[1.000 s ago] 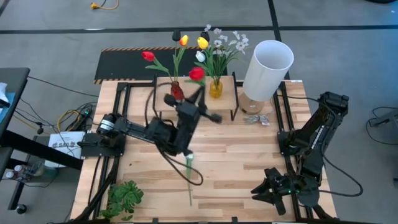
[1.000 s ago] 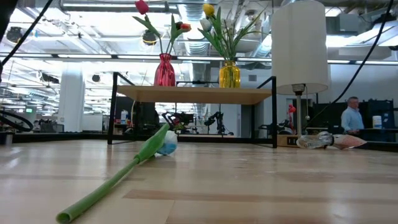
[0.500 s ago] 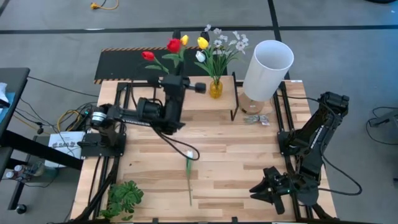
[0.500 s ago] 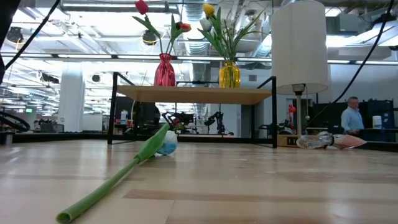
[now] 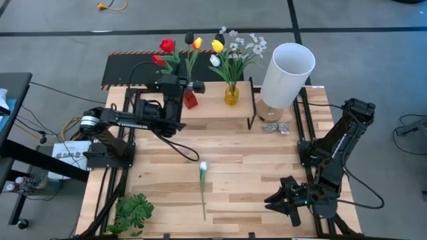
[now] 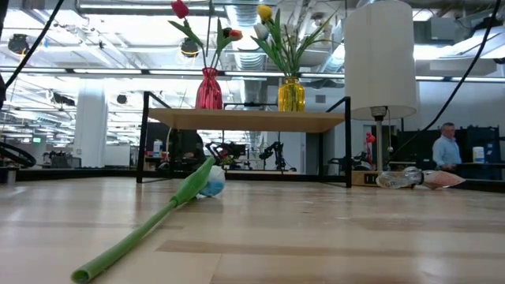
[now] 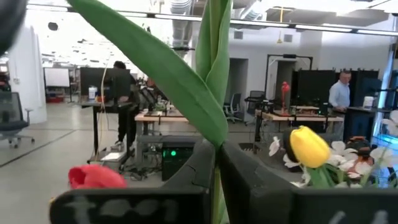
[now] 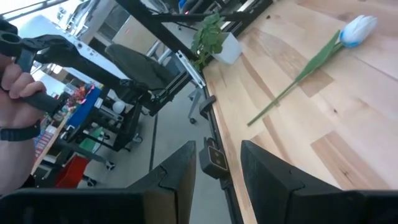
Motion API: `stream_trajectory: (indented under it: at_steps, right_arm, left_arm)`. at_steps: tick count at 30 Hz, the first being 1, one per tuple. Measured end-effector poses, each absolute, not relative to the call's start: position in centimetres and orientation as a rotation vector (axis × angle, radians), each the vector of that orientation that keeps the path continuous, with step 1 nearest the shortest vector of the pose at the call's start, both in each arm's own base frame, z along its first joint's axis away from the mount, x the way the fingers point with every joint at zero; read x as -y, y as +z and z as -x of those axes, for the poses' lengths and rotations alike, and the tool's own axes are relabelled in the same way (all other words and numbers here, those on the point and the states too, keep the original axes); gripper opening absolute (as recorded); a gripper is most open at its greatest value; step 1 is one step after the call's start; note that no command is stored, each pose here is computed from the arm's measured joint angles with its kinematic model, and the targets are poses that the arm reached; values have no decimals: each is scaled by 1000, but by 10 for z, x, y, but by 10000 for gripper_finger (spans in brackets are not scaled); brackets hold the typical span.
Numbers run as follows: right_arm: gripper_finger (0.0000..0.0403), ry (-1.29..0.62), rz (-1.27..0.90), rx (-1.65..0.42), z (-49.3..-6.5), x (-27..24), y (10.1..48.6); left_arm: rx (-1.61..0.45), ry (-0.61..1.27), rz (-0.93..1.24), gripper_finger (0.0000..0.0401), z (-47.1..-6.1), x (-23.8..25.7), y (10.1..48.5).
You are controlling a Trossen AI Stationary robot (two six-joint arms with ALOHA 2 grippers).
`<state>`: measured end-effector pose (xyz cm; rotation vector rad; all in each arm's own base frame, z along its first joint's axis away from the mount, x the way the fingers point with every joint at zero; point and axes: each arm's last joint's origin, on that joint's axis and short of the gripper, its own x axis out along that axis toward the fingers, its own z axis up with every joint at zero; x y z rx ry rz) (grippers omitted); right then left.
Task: Pick and place flowers into a vace then onto a shelf
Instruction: Put the red tulip into the red flower vase
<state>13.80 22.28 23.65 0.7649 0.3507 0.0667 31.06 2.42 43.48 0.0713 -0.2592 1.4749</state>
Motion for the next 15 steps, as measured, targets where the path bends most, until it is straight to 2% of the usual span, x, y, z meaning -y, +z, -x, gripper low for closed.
stream_trajectory:
  at_steps: [15]
  right_arm:
    - [118, 65, -787, -344, -143, -221, 238]
  left_arm:
    - [301, 1516, 6, 0, -306, -41, 423]
